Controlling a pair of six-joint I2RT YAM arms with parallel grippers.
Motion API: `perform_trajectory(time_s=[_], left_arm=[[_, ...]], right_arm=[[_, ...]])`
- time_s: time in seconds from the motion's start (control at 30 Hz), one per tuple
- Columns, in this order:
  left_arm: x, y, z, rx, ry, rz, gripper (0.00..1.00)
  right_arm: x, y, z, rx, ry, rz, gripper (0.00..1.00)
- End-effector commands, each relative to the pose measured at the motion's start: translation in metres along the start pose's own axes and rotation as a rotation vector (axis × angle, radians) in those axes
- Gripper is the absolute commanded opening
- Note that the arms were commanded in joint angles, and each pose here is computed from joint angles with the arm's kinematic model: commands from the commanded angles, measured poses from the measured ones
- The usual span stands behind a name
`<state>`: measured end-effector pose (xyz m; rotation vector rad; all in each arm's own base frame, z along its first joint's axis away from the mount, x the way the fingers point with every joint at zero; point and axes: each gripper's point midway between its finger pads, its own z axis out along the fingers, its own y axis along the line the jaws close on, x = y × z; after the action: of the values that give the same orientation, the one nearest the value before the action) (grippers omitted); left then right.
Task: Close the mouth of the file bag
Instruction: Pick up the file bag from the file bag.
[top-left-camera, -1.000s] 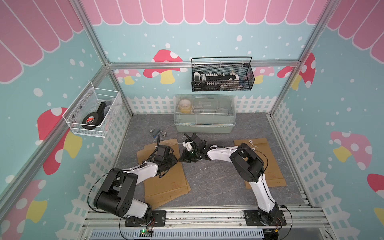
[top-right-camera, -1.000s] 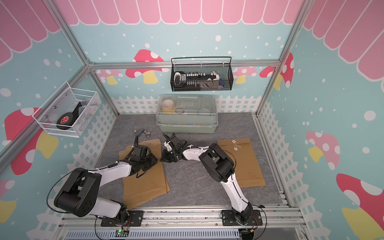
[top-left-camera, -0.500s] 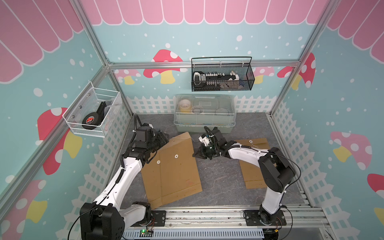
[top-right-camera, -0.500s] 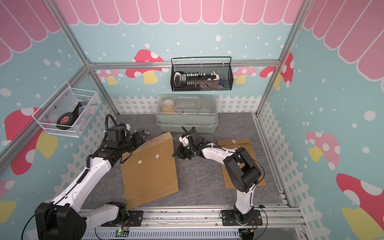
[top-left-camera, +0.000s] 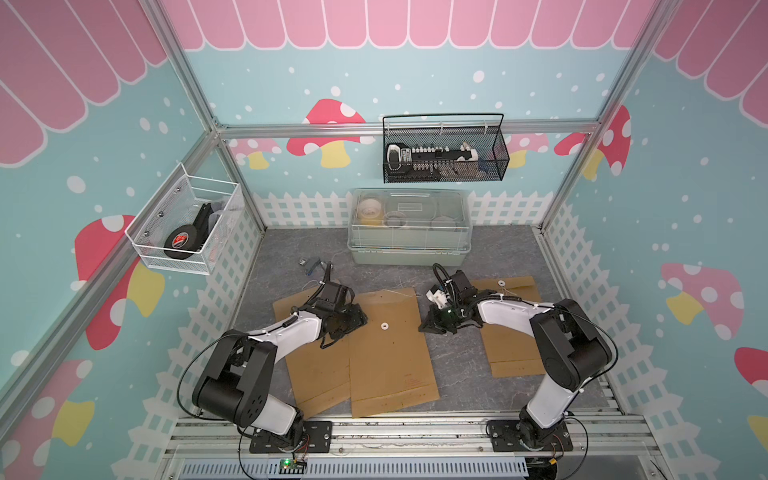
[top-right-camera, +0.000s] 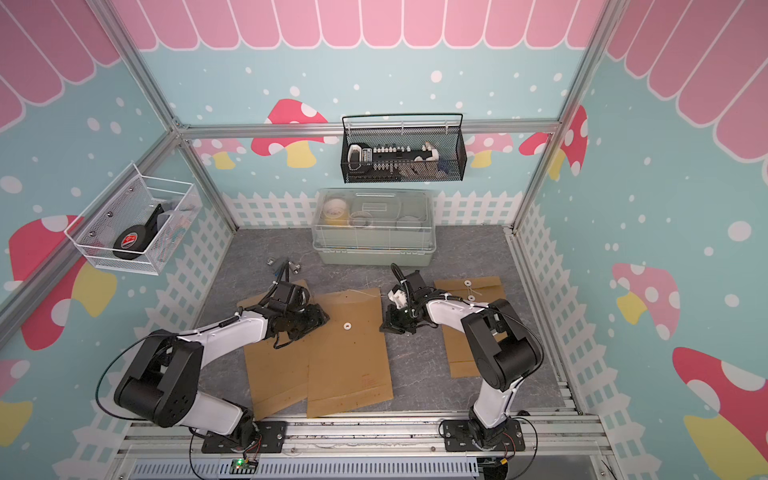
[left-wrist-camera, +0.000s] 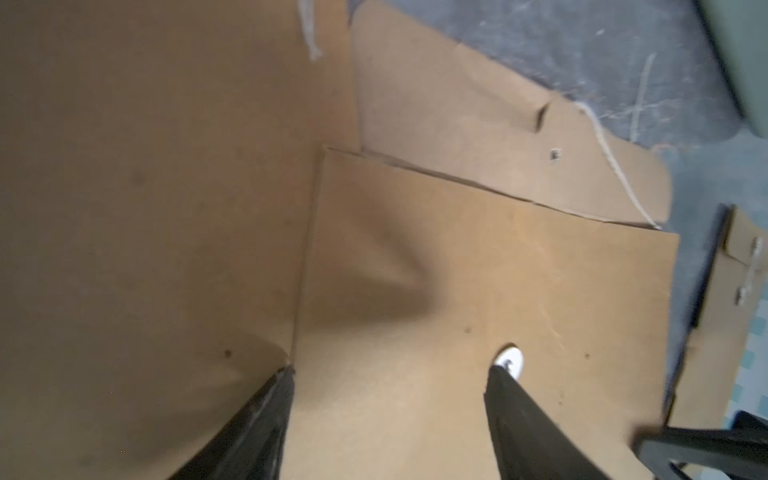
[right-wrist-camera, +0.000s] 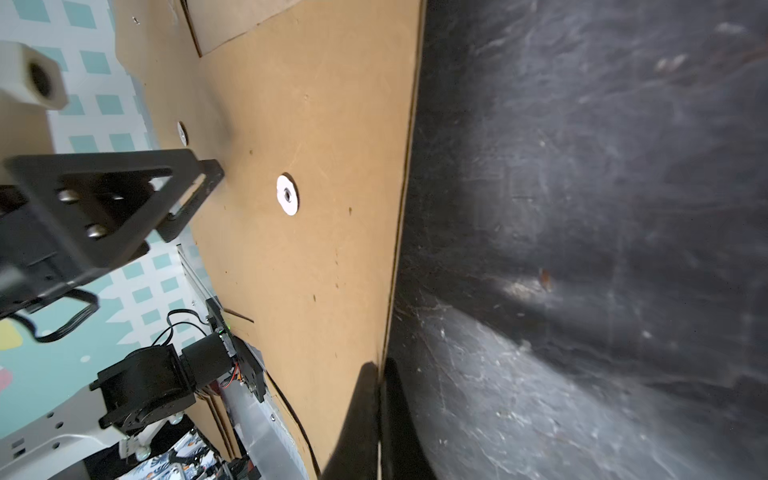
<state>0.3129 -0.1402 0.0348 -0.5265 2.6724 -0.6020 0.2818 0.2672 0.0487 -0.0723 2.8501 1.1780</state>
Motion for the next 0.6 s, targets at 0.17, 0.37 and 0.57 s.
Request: perform_trajectory(time_s=[0.17,0.37,0.57], left_arm=[[0.014,-0.002,0.023,0.048,0.042,-0.015,0.7],[0.015,-0.004,0.016,0.056,0.038,-0.011,0.69],[-0.018,-0.02,-0.036,0.103,-0.039,0.034,0.71]], right_arm=[[-0.01,0.01,0.019,-0.185,-0.044,-0.017,0.18],[-0.014,-0.005,0.027,-0.164,-0.086,0.027,0.1],[0.007,0.011,-0.014,-0.085,-0.088,-0.181,0.0]])
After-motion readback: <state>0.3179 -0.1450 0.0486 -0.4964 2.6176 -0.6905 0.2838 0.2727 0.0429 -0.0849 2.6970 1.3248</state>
